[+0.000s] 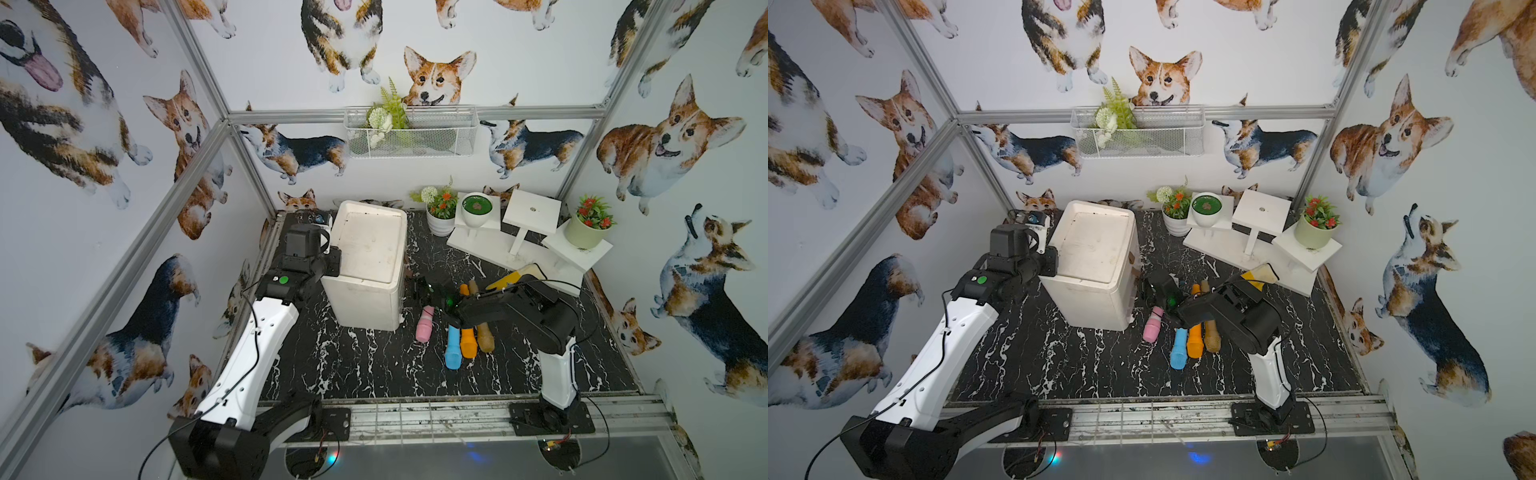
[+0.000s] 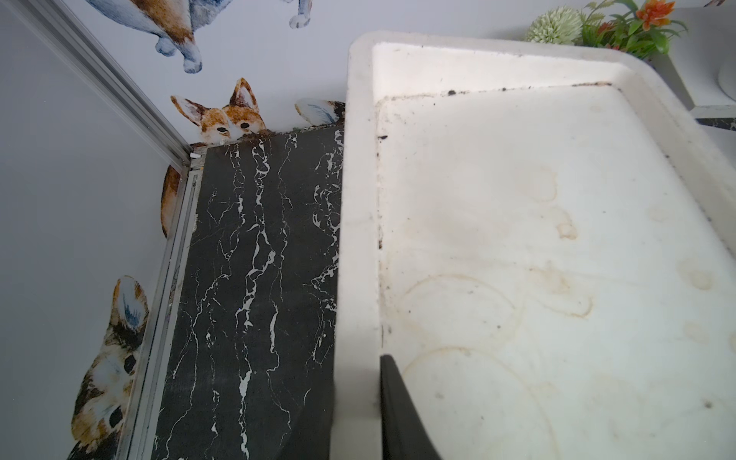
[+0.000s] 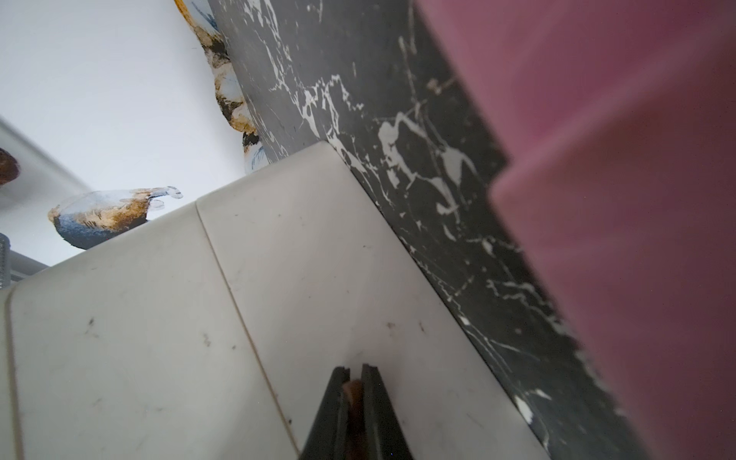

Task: Take the microphone out of the drawer
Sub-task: Open the drawer in the storage box, then pick up the microphone from the drawer.

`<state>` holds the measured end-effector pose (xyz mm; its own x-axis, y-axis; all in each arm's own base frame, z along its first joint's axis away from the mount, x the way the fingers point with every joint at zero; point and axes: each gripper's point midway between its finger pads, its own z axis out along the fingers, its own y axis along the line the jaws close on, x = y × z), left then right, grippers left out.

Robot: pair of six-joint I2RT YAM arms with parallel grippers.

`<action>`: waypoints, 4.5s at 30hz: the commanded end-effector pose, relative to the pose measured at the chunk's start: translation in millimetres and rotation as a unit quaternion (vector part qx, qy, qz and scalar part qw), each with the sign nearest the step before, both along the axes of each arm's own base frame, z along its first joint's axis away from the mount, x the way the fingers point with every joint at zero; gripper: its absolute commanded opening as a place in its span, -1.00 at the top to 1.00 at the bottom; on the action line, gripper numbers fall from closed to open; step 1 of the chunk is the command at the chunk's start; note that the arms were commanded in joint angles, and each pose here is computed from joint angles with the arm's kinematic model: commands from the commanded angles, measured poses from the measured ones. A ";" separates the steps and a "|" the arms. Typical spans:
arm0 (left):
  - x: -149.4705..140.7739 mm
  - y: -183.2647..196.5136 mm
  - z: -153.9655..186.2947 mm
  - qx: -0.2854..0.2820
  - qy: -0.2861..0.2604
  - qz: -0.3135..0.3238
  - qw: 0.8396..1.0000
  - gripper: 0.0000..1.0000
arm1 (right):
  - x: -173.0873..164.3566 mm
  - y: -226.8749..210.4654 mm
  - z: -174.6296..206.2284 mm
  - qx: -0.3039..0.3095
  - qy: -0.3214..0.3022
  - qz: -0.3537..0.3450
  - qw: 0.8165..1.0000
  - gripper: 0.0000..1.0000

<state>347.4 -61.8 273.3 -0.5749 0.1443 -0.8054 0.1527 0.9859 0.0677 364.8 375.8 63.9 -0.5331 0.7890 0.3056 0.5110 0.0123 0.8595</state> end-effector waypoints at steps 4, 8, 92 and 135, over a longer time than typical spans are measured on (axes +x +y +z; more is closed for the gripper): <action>-16.1 3.2 -23.6 0.031 0.056 -0.019 0.998 1.00 | -13.1 -7.9 -18.8 -0.025 0.029 0.007 0.999 1.00; -14.5 6.8 -23.4 0.035 0.055 -0.010 0.998 1.00 | -13.7 -20.8 -19.9 -0.057 0.025 0.015 0.998 1.00; -11.9 7.4 1.1 0.000 -0.017 -0.005 1.000 0.91 | -46.3 -44.7 28.1 -0.482 0.051 0.246 0.839 -0.01; -17.5 11.3 0.5 0.007 -0.021 0.001 1.000 0.90 | -43.3 -34.2 7.1 -0.488 0.031 0.206 0.848 0.07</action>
<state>331.9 -39.2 277.0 -0.5414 0.1031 -0.8344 0.0674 0.9946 0.0791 319.0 341.8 66.3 -0.8523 0.4060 -0.3297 0.3233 0.9045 0.2781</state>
